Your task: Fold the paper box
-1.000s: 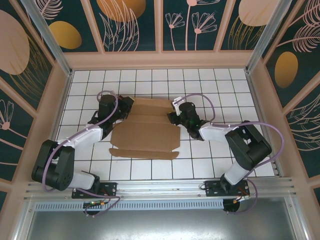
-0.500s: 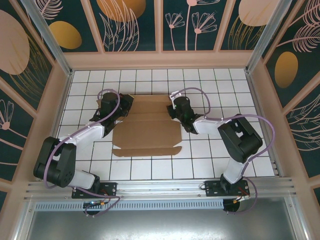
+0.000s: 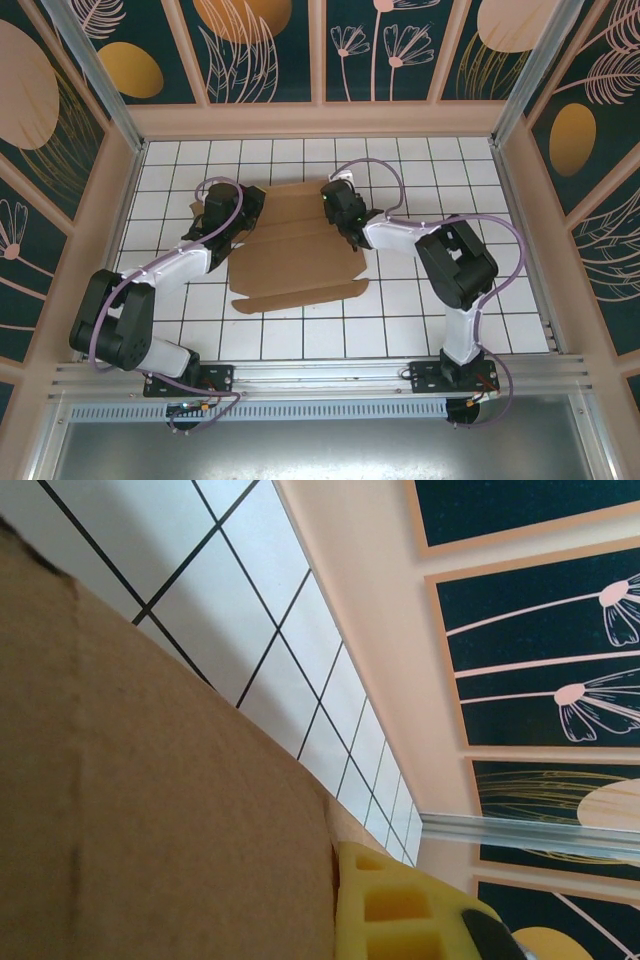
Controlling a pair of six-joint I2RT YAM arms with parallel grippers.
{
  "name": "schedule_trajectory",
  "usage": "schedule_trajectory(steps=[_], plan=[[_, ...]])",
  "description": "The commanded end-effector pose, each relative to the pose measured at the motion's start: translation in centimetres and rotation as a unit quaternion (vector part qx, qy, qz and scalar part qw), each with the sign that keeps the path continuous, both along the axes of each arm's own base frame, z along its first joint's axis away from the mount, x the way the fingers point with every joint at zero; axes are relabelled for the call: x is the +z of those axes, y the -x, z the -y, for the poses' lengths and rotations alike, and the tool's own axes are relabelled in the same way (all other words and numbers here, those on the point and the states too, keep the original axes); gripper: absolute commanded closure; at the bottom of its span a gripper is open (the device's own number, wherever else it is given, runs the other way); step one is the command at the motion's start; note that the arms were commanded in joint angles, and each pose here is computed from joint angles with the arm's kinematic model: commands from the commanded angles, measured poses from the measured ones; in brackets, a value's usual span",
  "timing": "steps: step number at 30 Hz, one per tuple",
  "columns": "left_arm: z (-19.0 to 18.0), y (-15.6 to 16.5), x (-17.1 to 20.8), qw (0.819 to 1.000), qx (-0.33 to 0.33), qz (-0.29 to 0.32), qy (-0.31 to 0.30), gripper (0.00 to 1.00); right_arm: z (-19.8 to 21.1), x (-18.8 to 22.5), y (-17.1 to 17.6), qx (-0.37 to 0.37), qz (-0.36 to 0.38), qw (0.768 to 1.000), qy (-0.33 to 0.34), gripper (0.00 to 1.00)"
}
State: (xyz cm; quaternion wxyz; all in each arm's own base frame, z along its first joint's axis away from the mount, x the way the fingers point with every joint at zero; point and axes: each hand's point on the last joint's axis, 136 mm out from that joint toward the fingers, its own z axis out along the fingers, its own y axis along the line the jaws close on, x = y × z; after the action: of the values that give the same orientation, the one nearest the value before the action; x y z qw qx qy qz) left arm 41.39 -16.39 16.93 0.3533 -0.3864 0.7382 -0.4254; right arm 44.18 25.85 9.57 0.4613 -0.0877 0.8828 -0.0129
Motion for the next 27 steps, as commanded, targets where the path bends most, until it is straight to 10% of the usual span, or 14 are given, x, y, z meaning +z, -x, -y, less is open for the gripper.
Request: schedule_trajectory(steps=[1,11,27], plan=[[0.0,2.2,-4.2,0.996,-0.018,-0.083,-0.030,1.00,5.4,-3.1,0.1,-0.087,-0.041,0.992,0.082,0.81],[-0.2,2.5,-4.4,0.996,-0.016,-0.079,-0.039,1.00,4.9,-3.7,0.2,-0.060,-0.052,0.995,0.062,0.71],[-0.5,2.4,-5.0,0.995,-0.026,-0.066,-0.075,1.00,2.8,3.8,4.1,0.096,0.028,0.989,-0.112,0.10]])
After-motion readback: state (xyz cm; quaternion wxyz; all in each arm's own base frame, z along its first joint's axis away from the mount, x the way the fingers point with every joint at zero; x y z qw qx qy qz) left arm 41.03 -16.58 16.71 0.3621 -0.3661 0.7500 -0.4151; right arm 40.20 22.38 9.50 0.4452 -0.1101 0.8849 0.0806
